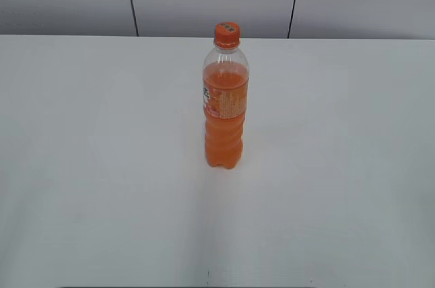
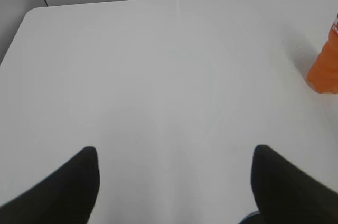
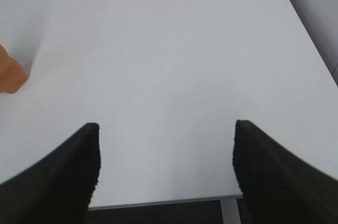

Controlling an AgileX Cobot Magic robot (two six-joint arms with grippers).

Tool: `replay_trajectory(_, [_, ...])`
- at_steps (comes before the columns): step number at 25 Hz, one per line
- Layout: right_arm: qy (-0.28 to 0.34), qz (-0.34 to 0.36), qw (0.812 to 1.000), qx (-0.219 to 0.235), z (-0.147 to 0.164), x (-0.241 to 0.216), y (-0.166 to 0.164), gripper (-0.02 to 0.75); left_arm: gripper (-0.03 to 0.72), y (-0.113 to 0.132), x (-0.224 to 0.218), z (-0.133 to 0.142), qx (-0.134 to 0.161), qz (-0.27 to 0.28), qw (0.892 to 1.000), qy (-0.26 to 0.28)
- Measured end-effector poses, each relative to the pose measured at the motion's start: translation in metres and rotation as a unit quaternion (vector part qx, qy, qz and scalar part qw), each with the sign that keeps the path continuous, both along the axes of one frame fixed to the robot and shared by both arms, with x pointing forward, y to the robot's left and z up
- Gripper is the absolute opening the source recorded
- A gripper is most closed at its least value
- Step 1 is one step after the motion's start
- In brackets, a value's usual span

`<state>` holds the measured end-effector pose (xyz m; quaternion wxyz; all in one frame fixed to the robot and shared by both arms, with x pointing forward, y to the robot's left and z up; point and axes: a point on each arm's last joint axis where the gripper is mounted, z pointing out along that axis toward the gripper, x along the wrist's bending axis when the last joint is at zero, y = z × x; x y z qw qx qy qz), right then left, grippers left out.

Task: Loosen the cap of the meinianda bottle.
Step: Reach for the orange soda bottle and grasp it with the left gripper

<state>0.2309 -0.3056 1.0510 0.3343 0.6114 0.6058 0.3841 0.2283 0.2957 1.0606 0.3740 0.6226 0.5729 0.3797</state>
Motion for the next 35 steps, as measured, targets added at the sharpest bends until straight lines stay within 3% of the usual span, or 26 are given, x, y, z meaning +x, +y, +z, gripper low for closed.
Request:
replay_trajectory(17, [0.0,0.0,1.0,0.0,0.0,0.0,0.0,0.587,0.541,0.0,0.0,0.001,0.0,0.0,1.0,-0.004])
replay_trajectory(21, [0.0,0.0,1.0,0.0,0.0,0.0,0.0,0.587,0.541,0.001,0.002,0.017,0.0,0.004,0.997,-0.077])
replay_trajectory(27, [0.0,0.0,1.0,0.0,0.0,0.0,0.0,0.587,0.541,0.002,0.008,0.043,-0.001,0.012,0.976,-0.218])
replay_trajectory(29, [0.0,0.0,1.0,0.0,0.0,0.0,0.0,0.587,0.541,0.003,0.015,0.046,-0.002,0.014,0.972,-0.234])
replay_trajectory(35, [0.0,0.0,1.0,0.0,0.0,0.0,0.0,0.587,0.541,0.005,0.052,0.041,-0.002,0.019,0.977,-0.213])
